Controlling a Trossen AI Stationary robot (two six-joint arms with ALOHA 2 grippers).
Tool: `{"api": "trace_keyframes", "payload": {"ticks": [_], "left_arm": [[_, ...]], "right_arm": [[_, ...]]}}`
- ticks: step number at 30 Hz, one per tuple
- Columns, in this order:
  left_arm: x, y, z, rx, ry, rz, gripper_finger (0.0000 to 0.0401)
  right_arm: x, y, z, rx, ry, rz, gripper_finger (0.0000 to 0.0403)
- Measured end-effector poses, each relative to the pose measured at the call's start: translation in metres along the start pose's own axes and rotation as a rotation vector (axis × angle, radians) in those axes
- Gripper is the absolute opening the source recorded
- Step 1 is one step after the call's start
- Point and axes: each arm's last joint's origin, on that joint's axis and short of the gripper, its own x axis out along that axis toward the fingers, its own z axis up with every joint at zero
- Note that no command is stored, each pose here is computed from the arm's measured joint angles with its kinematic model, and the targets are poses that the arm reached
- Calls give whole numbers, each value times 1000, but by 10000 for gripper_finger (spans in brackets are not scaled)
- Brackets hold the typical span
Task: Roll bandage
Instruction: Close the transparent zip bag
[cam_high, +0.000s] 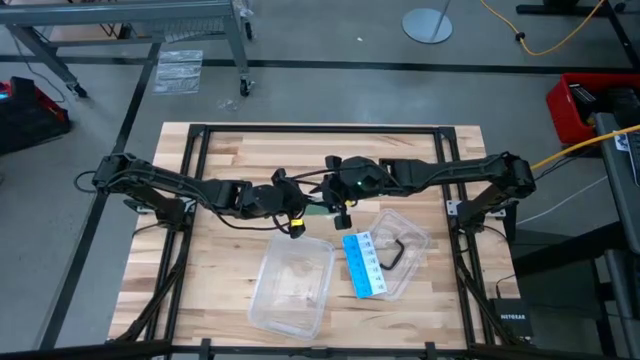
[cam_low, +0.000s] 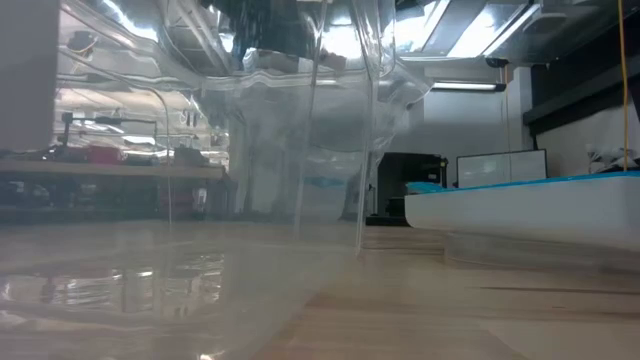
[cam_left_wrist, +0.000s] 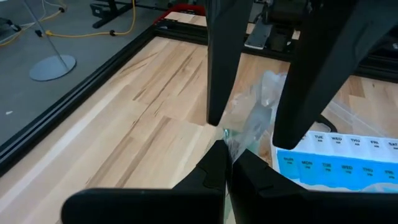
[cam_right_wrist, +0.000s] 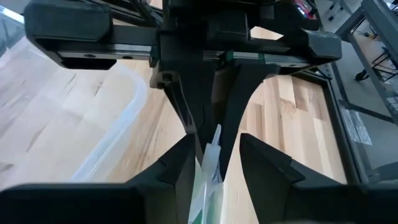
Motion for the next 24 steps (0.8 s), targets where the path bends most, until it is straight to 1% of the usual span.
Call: {"api": "trace_keyframes", "payload": {"ticks": [4,7,10,16,19,24], "left_arm": [[0,0,0,0,0,0,0],[0,0,0,0,0,0,0],[0,0,0,0,0,0,0],[0,0,0,1,1,0,0],[0,0,0,1,1,0,0],[0,0,0,1,1,0,0]], "right_arm": [[0,0,-2,0,25,-21,130],[0,0,-3,-1,36,-25,117],[0,0,-3,-1,38,-24,90],[0,0,-3,-1,39,-24,20],[0,0,-3,-1,39,-23,19],[0,1,-6,-1,67,-15,33]]}}
